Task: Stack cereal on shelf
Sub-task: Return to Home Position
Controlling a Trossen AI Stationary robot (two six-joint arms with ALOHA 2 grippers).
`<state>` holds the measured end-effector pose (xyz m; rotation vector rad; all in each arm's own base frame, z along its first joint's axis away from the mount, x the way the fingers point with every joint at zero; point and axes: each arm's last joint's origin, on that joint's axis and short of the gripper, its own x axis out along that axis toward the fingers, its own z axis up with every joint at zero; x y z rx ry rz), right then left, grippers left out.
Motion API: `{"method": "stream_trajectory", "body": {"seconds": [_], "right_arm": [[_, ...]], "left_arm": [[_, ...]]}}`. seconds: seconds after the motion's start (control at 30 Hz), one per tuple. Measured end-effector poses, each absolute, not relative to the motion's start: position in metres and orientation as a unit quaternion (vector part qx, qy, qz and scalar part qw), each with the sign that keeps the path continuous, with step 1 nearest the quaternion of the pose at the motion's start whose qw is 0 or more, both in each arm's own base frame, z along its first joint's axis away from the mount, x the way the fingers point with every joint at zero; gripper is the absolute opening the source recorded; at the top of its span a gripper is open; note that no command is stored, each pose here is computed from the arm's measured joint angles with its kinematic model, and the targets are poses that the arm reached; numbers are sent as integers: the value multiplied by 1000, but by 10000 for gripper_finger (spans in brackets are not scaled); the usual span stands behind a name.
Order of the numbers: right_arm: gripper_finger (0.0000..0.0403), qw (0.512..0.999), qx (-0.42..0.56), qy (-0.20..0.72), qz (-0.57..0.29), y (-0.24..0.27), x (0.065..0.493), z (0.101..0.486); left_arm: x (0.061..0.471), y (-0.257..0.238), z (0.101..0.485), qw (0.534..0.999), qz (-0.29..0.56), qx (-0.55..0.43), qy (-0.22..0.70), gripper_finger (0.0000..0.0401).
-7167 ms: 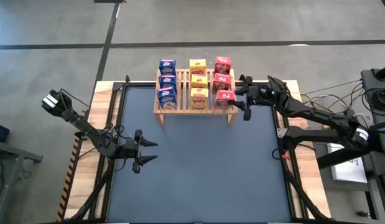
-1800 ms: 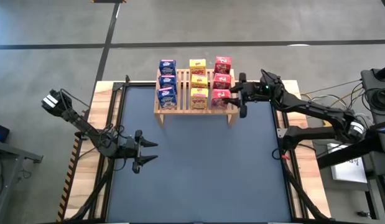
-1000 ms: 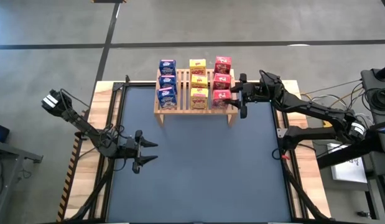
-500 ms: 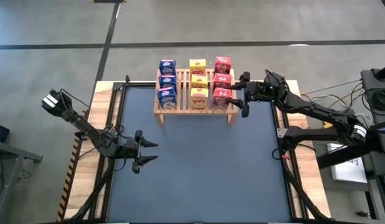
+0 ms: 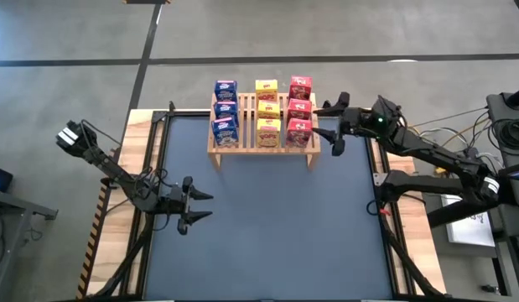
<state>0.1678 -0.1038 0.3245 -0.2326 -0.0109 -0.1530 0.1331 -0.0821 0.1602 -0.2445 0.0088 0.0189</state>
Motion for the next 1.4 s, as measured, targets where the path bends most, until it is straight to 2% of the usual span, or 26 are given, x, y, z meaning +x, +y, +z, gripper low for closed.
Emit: {"method": "stream_trajectory", "body": {"seconds": [0.17,0.33,0.43,0.57,0.7,0.83,0.93,1.03,1.23,1.4], "right_arm": [[240,989,-120,-42,-74,-92,152,338],[202,991,-111,-52,-61,-78,133,346],[167,992,-100,-40,-60,-69,121,345],[112,992,-106,-46,-60,-53,99,346],[56,991,-109,-54,-49,-45,91,337],[19,993,-102,-44,-30,-42,94,312],[10,993,-96,-63,-16,-40,97,292],[9,994,-85,-69,-7,-39,98,270],[9,991,-85,-100,-6,-36,94,243],[9,993,-73,-95,-6,-35,93,221]], "left_arm": [[130,-80,170,994,7,-107,-22,240],[123,-74,195,995,17,-77,-68,240],[119,-69,209,997,41,-52,-39,240],[103,-54,240,994,83,-56,46,230],[85,-39,267,990,105,-61,67,181],[79,-35,271,993,98,-36,47,88],[77,-33,258,994,95,-27,52,18],[74,-30,242,994,95,-33,49,16],[66,-25,228,995,68,-72,-13,2],[74,-31,213,994,62,-76,-52,1]]}}
